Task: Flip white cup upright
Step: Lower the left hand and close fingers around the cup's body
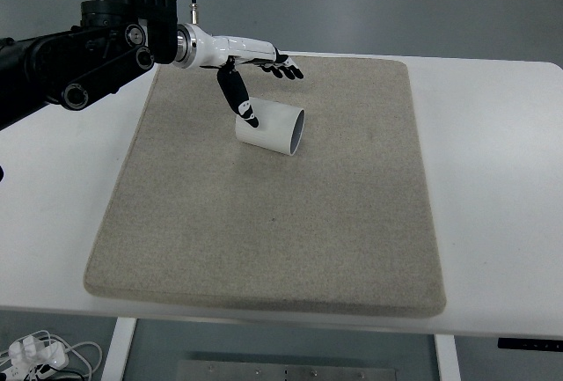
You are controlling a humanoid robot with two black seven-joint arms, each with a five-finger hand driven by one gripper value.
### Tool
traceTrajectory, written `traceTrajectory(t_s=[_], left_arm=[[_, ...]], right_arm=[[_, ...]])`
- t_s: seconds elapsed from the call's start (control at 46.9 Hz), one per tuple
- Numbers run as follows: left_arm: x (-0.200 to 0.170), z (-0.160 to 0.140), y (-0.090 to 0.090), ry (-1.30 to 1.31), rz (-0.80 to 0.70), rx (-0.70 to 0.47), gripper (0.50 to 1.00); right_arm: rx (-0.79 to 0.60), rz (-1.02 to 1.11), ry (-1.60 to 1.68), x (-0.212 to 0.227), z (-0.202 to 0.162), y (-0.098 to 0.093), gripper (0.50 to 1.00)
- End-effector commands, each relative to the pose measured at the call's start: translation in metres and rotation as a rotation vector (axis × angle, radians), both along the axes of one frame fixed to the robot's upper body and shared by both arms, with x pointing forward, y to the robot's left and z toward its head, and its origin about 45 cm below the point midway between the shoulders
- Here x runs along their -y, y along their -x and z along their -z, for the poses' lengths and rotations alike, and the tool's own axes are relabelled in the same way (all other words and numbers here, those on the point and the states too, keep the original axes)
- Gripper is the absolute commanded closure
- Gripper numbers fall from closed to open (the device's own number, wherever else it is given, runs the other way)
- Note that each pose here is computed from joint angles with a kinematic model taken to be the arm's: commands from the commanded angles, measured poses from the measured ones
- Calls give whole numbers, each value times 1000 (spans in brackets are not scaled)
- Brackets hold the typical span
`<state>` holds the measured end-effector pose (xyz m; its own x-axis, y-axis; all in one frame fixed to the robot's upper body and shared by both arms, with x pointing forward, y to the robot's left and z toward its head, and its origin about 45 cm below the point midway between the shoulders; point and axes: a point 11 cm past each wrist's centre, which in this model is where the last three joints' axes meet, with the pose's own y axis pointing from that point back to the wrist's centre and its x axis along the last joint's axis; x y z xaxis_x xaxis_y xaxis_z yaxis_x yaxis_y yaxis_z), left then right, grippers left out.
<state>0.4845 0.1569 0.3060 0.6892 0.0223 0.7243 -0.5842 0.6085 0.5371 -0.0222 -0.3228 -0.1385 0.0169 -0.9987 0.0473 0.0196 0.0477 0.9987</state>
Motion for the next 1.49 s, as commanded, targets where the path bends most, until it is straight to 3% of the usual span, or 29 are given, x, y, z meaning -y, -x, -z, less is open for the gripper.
traceTrajectory(t_s=[0.0,0.341,1.109,1.194,1.471], left_arm=[[11,8,3,-38,31,3,519],[36,33,11,-117,87,-6,519],[34,51,6,-247,106,71,542],[34,51,6,-245,104,82,566],[33,53,6,-256,106,88,793]], right_arm=[[0,0,0,0,0,0,548],[0,0,-1,0,0,0,548],[0,0,-1,0,0,0,548],[0,0,-1,0,0,0,548],[0,0,0,0,0,0,548]])
